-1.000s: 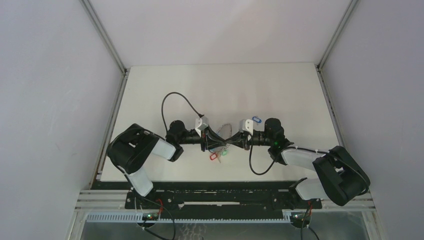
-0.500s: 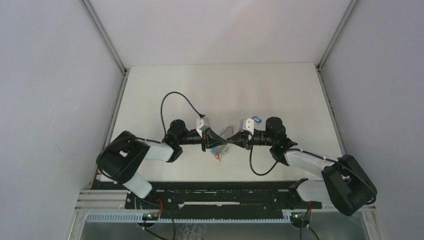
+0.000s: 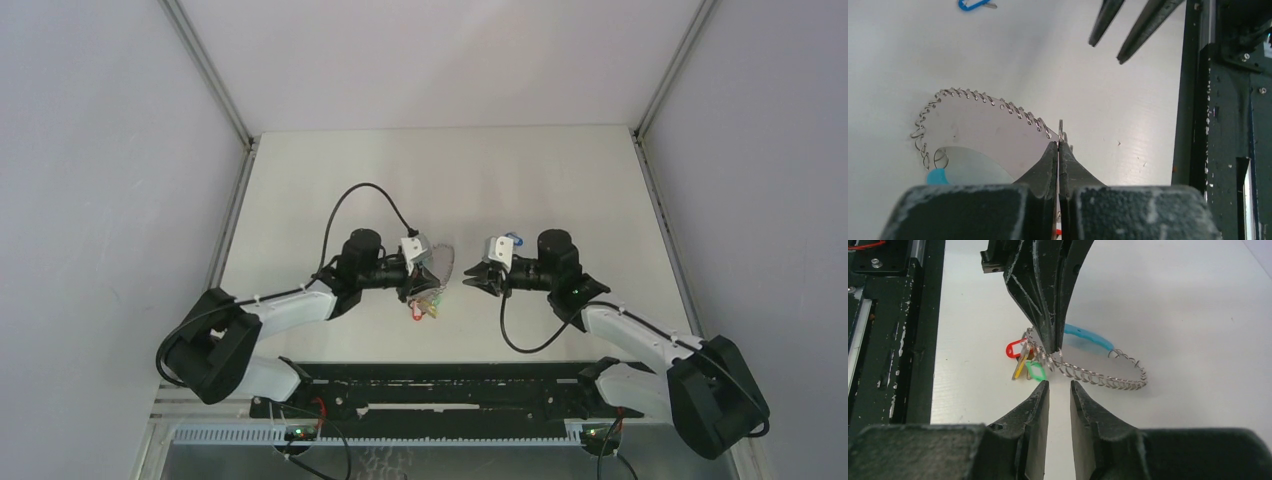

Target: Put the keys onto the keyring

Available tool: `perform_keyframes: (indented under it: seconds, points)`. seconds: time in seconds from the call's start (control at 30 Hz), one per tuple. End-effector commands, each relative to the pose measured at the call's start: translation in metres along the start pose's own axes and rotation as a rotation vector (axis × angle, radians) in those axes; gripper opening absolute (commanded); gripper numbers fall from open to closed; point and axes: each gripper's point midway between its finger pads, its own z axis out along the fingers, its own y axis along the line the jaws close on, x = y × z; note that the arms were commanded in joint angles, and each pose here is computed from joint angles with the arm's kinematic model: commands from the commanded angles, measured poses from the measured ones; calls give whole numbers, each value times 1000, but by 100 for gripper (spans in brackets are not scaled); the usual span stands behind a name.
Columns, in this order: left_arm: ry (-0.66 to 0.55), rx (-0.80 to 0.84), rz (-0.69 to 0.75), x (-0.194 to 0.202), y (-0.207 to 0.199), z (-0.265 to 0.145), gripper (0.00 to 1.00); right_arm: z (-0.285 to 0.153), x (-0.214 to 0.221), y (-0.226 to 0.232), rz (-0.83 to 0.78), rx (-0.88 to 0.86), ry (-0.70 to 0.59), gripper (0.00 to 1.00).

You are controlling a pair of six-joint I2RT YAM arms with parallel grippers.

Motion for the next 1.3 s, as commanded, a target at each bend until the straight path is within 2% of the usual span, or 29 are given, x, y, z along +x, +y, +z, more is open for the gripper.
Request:
perform_keyframes:
  seconds: [0.0, 0.47, 0.83, 1.27]
  points:
    - [2, -20, 88, -23, 2, -2, 0, 9, -11, -9, -77, -14, 1, 22]
    - [46, -17, 97, -23, -1, -1, 0, 46, 2, -2, -77, -150, 54, 23]
    - [57, -7, 93, -24, -3, 1, 0, 63, 18, 2, -77, -179, 130, 25]
    - [64, -5, 90, -23, -3, 2, 0, 68, 25, 4, -73, -191, 156, 18]
